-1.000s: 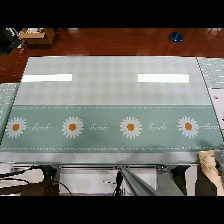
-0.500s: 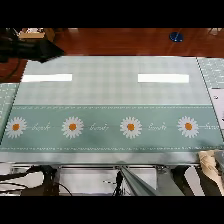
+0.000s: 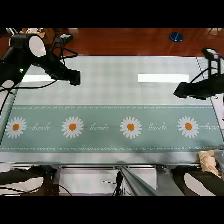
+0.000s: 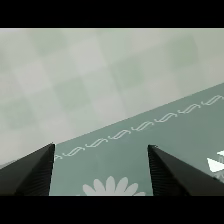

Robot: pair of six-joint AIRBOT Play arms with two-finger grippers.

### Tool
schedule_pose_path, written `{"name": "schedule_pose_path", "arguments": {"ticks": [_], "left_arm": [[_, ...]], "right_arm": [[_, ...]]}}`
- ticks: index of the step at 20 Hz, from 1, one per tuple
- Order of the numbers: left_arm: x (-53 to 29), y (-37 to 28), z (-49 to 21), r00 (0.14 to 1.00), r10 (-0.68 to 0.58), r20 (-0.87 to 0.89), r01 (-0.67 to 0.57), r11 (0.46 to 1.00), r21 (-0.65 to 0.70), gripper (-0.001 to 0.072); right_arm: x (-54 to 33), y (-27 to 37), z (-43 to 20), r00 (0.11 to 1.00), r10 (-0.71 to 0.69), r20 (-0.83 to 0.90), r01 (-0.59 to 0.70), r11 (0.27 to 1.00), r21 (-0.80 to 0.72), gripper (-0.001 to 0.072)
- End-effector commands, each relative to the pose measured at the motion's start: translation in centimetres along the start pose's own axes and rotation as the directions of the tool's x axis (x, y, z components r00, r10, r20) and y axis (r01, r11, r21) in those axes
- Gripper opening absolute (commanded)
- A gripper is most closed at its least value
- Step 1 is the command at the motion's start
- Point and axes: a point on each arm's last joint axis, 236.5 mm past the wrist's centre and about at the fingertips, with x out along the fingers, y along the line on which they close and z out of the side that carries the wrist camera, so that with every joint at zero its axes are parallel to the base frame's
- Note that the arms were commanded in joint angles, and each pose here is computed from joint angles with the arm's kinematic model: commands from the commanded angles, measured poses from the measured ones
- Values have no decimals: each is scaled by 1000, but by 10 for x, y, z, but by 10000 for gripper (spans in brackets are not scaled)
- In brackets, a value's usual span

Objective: Fold the shirts.

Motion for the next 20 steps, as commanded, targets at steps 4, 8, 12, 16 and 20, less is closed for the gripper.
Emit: {"name": "schedule_pose_path", "arguments": {"ticks": [4,8,12,16,20], "left_arm": [[4,10,-4,997,76,-26,-77,997,-12,710],[5,10,-4,997,76,-28,-77,997,-11,710],[10,10,-6,996,76,-41,-76,997,-11,710],[14,11,-7,996,75,-49,-76,997,-11,710],[16,11,-7,996,75,-55,-76,997,-11,710]], "right_arm": [[14,9,8,999,-34,14,34,999,-37,585],[14,9,8,999,-35,15,35,999,-37,585],[14,9,8,999,-35,15,35,999,-37,585],[14,9,8,999,-35,14,35,999,-37,585],[14,9,8,999,-35,15,35,999,-37,585]]}}
